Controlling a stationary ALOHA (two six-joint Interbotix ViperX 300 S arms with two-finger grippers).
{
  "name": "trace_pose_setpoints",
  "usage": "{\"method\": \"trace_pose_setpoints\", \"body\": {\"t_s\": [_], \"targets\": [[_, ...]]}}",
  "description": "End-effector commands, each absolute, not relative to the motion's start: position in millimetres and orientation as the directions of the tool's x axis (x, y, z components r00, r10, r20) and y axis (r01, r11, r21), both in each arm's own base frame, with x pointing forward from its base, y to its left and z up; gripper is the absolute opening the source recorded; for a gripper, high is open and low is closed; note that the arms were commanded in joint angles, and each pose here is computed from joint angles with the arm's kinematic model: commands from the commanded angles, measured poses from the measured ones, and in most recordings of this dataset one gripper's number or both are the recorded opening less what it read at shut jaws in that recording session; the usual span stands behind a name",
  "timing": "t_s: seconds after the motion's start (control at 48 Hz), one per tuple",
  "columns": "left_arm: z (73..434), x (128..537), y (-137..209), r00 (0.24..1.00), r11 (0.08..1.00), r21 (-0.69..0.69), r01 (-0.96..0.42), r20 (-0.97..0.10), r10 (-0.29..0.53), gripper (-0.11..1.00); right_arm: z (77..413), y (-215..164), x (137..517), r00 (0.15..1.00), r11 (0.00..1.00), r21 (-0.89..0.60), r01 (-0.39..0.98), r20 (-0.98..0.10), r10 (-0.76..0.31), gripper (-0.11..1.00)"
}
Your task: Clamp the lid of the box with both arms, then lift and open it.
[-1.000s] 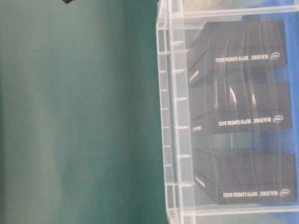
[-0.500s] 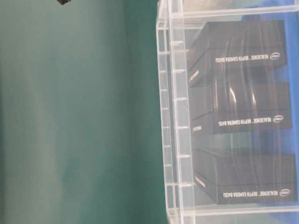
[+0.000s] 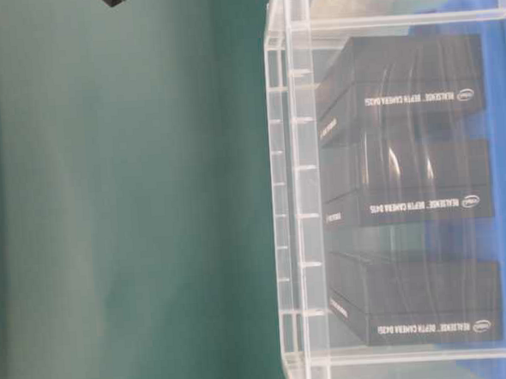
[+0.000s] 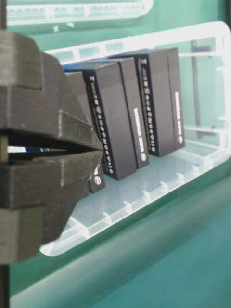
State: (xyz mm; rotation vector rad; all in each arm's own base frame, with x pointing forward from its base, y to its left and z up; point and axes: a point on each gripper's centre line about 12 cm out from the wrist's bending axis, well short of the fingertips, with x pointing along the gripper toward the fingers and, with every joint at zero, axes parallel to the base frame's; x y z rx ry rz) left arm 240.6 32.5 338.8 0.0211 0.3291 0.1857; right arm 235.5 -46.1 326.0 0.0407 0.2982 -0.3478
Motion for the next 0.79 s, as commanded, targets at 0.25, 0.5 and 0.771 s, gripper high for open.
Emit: {"method": "trace_pose_setpoints", "body": {"t_s": [0.25,0.5,0.771], "targets": [[347,232,31,0.942,0.983,0.045,-0.175,-0.282,0.181,0.01,331,-45,236,0.903,0.942,-0.004,0.336,-0.282,-0.324,0.0],[344,230,31,0.942,0.984,0.044,-0.175,-0.284,0.18,0.01,330,-45,236,0.903,0.942,-0.005,0.336,-0.283,-0.324,0.0],[344,230,31,0.943,0.984,0.044,-0.174,-0.281,0.179,0.01,329,-45,236,0.903,0.943,-0.007,0.333,-0.285,-0.321,0.0]]}}
